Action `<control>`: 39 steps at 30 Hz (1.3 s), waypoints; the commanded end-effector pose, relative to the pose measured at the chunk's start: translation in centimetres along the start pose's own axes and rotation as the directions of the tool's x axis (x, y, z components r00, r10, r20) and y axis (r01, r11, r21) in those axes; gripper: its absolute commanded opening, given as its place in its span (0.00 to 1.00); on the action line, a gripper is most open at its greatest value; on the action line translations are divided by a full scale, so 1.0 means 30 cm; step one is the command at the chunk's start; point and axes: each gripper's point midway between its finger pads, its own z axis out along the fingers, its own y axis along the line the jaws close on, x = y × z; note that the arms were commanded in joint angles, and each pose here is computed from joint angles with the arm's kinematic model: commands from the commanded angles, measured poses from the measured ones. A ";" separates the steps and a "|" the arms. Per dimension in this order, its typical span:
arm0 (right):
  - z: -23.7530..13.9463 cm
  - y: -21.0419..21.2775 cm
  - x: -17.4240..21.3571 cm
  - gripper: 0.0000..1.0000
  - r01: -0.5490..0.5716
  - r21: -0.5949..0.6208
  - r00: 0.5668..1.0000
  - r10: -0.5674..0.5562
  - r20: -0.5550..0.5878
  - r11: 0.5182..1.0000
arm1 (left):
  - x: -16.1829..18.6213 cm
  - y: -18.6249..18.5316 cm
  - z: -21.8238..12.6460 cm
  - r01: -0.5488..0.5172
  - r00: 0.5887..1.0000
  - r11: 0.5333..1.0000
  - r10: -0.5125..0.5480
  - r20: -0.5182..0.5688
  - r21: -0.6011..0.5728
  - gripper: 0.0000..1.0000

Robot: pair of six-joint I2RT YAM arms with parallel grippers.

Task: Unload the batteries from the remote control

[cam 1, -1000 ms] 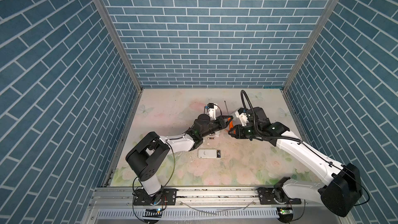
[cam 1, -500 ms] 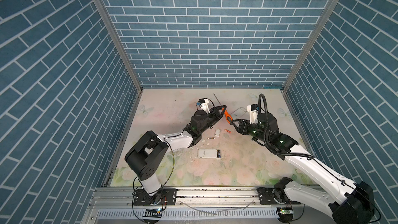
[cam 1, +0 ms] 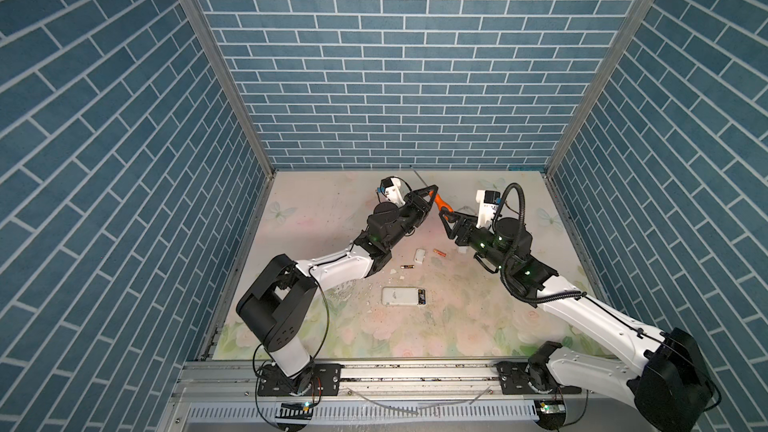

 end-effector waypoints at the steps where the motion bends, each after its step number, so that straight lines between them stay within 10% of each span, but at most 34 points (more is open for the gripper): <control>1: 0.032 0.042 -0.054 0.57 -0.009 -0.054 0.997 0.014 0.076 0.998 | -0.009 -0.085 -0.006 0.012 1.000 0.998 -0.013 0.008 0.060 0.00; 39: 0.106 0.125 -0.107 0.41 0.005 -0.153 0.995 0.009 0.094 0.988 | 0.066 -0.060 -0.031 0.083 0.997 0.993 -0.081 -0.017 0.088 0.00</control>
